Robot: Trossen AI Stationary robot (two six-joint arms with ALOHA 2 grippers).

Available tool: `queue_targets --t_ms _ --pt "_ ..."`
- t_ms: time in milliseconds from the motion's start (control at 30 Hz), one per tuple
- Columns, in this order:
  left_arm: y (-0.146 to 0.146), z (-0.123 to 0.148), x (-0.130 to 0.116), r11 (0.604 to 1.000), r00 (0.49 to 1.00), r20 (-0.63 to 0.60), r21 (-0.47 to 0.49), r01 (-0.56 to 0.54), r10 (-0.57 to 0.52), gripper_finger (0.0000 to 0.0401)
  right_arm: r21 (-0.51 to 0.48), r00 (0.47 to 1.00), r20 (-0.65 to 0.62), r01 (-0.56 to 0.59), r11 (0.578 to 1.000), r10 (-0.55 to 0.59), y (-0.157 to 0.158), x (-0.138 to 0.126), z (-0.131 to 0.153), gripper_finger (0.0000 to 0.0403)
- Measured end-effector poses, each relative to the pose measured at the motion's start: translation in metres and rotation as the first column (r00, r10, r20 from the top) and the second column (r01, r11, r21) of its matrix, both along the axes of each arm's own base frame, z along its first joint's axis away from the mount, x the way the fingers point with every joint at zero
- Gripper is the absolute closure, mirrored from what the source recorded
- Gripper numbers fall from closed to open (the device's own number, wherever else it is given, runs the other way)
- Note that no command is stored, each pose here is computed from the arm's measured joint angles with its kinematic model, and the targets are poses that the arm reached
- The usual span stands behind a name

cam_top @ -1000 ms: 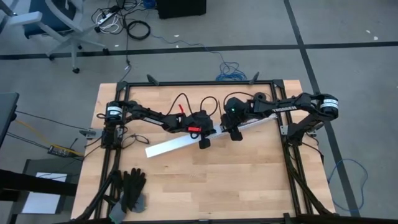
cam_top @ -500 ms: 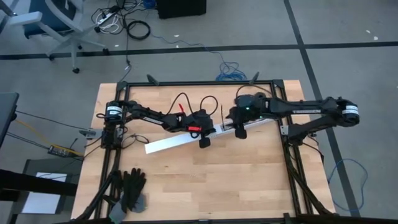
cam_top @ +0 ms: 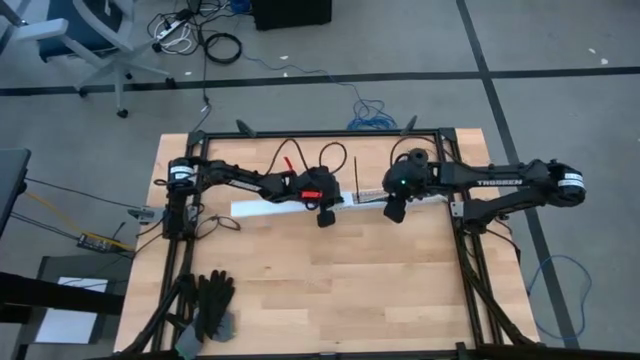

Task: Ziptie cables
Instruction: Close the white cable duct

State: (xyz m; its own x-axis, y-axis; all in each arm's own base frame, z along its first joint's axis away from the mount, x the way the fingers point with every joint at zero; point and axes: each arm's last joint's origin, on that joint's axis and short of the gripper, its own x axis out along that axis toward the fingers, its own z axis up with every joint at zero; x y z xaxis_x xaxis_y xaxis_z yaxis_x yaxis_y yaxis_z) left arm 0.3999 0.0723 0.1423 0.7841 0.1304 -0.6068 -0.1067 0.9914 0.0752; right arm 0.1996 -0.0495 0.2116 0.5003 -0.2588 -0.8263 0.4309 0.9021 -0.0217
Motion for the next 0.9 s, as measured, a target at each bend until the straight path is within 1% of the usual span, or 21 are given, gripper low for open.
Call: queue_targets --t_ms 200,333,433,567,667,733,833,900 --pt "0.011 -0.001 -0.003 1.0 1.0 -0.009 -0.009 -0.022 0.022 0.0401 0.021 0.999 0.028 0.039 0.999 -0.039 0.001 -0.007 -0.03 0.0247" --pt "0.019 -0.006 -0.012 0.998 0.997 -0.052 -0.031 -0.054 0.053 0.0401 0.026 0.996 0.069 0.049 0.998 -0.051 0.001 -0.006 -0.033 0.0247" --pt "0.021 -0.005 -0.02 0.996 0.996 -0.051 -0.047 -0.071 0.068 0.0401 0.02 0.992 0.122 0.038 0.999 -0.04 0.002 -0.003 -0.029 0.0247" --pt "0.018 0.004 -0.032 0.997 0.997 -0.016 -0.032 -0.071 0.07 0.0401 -0.039 0.971 0.238 -0.007 0.999 0.016 0.001 0.005 -0.018 0.0247" --pt "0.017 0.006 -0.04 0.998 0.998 -0.007 -0.014 -0.061 0.061 0.0401 -0.107 0.95 0.303 -0.043 0.993 0.074 0.0 0.011 -0.012 0.0247" --pt "0.016 0.005 -0.04 0.998 0.998 0.005 -0.008 -0.056 0.057 0.0401 -0.159 0.936 0.333 -0.065 0.985 0.116 -0.002 0.016 -0.01 0.0247" --pt "0.016 0.004 -0.04 0.999 0.999 0.009 -0.018 -0.04 0.04 0.0401 -0.217 0.943 0.282 -0.116 0.969 0.176 -0.005 0.023 -0.018 0.0247" --pt "0.016 0.004 -0.04 0.999 0.999 0.01 -0.019 -0.037 0.037 0.0401 -0.218 0.948 0.238 -0.158 0.963 0.21 -0.008 0.027 -0.027 0.0247"
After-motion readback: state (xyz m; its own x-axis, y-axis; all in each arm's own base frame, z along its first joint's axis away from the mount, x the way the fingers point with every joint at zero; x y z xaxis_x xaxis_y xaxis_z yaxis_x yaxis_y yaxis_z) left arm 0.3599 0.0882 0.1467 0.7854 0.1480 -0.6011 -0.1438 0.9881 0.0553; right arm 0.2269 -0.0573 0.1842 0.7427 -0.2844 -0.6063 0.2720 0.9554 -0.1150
